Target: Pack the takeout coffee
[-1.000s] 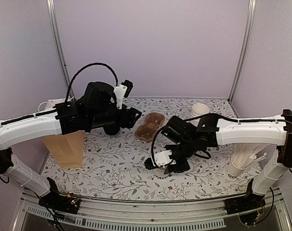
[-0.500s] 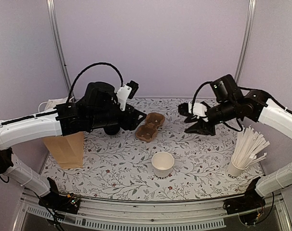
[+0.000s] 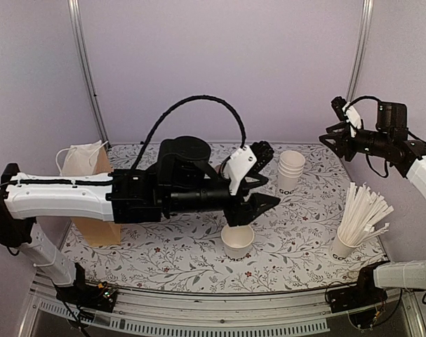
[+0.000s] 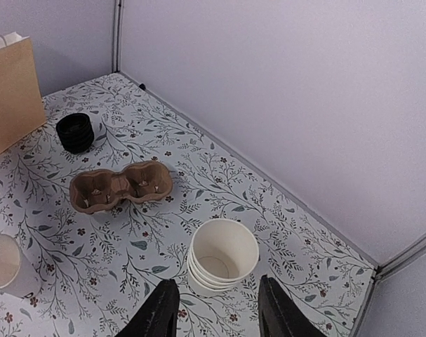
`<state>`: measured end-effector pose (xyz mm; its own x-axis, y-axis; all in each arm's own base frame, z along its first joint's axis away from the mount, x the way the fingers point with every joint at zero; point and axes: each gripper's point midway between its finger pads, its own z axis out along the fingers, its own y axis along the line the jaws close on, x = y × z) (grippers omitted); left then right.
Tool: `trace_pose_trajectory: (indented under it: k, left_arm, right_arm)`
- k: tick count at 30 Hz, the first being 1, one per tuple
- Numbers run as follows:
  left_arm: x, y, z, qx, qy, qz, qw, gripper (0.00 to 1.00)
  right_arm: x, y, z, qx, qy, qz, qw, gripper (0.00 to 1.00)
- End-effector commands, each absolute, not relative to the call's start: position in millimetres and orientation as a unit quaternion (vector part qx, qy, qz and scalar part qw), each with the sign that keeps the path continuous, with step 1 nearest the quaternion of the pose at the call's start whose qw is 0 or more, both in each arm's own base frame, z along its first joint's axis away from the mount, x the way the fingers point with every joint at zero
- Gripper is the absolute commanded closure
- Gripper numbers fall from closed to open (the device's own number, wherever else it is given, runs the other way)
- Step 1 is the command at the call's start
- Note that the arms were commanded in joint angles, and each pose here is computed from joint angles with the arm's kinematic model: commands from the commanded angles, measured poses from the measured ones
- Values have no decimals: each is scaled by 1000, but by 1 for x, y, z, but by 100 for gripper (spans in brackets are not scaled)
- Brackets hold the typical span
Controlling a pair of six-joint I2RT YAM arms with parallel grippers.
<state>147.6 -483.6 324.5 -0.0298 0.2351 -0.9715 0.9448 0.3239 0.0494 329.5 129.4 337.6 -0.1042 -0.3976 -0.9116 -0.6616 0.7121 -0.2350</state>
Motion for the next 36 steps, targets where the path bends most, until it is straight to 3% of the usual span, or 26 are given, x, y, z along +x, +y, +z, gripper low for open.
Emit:
trace_pose_trajectory:
  k: [1, 9, 16, 23, 36]
  left_arm:
    - [136, -516, 328, 466, 624, -355, 518, 43]
    - [230, -502, 267, 346, 792, -194, 465, 47]
    - [336, -399, 224, 221, 879, -138, 400, 53]
    - [415, -281, 169, 131, 934, -8, 334, 54]
    - [437, -220, 101, 124, 963, 60, 232, 55]
  right_arm:
    - [338, 120, 336, -313, 737, 147, 581, 59]
    - [326, 125, 321, -328, 725, 168, 581, 58]
    - [321, 131, 311, -348, 716, 179, 579, 59]
    - [318, 128, 291, -354, 717, 165, 577, 61]
    - [314, 132, 285, -365, 714, 177, 571, 61]
